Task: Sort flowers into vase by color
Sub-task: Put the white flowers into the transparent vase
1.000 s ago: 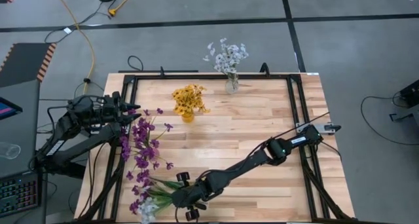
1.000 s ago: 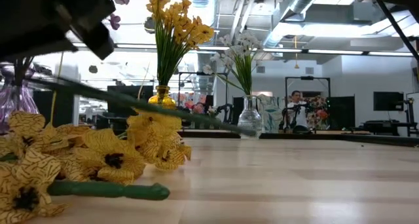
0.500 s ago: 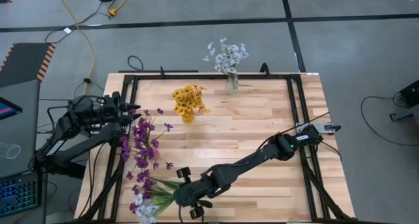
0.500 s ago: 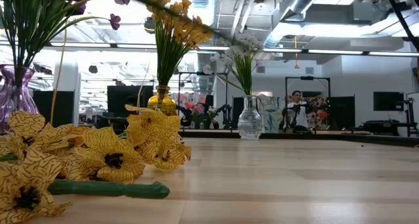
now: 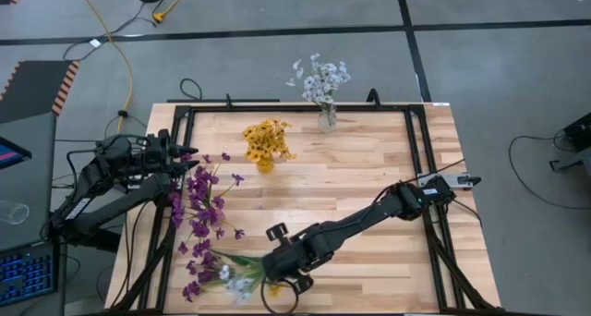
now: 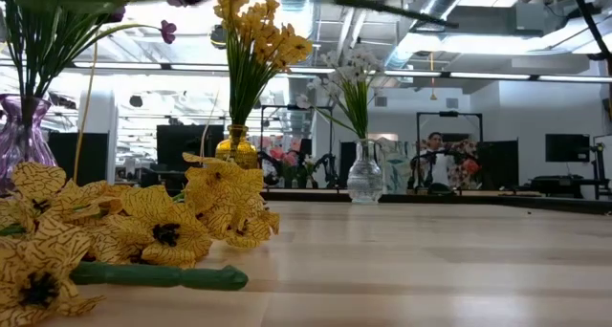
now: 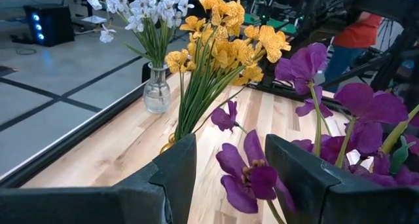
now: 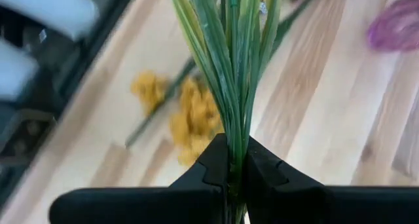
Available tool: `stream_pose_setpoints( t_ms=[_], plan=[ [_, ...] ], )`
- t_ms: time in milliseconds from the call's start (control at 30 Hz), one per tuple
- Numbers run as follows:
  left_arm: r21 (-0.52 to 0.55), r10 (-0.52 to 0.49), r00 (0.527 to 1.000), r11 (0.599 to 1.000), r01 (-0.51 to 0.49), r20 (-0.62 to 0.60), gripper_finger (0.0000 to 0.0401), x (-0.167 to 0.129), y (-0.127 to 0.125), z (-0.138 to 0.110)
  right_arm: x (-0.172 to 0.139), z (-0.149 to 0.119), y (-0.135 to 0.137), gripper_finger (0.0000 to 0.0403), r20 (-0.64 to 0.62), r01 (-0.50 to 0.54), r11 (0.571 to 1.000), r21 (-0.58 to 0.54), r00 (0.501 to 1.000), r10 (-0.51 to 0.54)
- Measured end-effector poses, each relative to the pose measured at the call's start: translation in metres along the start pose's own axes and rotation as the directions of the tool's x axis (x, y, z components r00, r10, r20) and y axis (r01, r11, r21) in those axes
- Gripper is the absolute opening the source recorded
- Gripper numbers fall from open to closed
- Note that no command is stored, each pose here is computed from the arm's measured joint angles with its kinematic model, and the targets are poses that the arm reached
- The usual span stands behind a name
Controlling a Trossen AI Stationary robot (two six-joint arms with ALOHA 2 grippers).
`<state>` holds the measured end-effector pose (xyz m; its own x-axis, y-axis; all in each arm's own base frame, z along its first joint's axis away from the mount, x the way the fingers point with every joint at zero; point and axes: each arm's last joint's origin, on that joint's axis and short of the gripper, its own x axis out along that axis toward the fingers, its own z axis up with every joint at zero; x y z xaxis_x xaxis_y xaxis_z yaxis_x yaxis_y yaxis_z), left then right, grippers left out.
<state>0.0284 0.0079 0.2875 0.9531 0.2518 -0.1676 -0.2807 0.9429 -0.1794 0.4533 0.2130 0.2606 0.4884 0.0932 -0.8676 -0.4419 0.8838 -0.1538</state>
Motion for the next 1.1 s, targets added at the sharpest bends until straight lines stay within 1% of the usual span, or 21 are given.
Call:
stream_pose_setpoints(
  t_ms=[133,267,400,533,700,767,833,967,1100],
  plan=[
    [0.001,0.003,1.000,1.000,-0.003,0.000,0.0169,0.000,0.000,0.000,-0.001,-0.012,-0.008,0.0053,-0.109,-0.052,0.998,-0.034,0.993,0.048],
    [0.007,0.006,1.000,1.000,-0.006,0.000,0.0169,0.000,0.000,0.000,-0.012,-0.024,-0.022,0.0053,-0.222,-0.061,0.998,-0.024,0.973,0.054],
    [0.005,0.029,1.000,1.000,-0.029,-0.001,0.0169,0.000,0.001,0.000,-0.028,-0.032,-0.038,0.0053,-0.271,-0.051,0.999,0.008,0.961,0.051],
    [0.001,0.050,0.999,0.999,-0.050,-0.001,0.0169,0.000,0.002,0.000,-0.042,-0.039,-0.049,0.0053,-0.320,-0.047,0.999,0.025,0.946,0.053],
    [0.000,0.051,0.999,0.999,-0.051,-0.001,0.0169,0.000,0.002,-0.001,-0.073,-0.044,-0.060,0.0053,-0.300,-0.035,0.999,0.037,0.953,0.044],
    [0.000,0.051,0.999,0.999,-0.051,0.000,0.0169,0.000,0.002,0.000,-0.083,-0.050,-0.066,0.0053,-0.297,-0.030,0.999,0.034,0.954,0.039],
    [-0.002,0.051,0.999,0.999,-0.051,-0.001,0.0169,0.000,0.002,-0.001,-0.090,-0.058,-0.073,0.0053,-0.284,-0.015,0.998,0.057,0.958,0.031],
    [-0.002,0.051,0.999,0.999,-0.051,-0.001,0.0169,0.000,0.002,-0.001,-0.102,-0.086,-0.081,0.0053,-0.229,0.024,0.992,0.122,0.973,0.005],
    [-0.002,0.051,0.999,0.999,-0.051,-0.001,0.0169,0.000,0.002,-0.001,-0.105,-0.128,-0.084,0.0053,-0.127,0.085,0.970,0.227,0.990,-0.057]
  ],
)
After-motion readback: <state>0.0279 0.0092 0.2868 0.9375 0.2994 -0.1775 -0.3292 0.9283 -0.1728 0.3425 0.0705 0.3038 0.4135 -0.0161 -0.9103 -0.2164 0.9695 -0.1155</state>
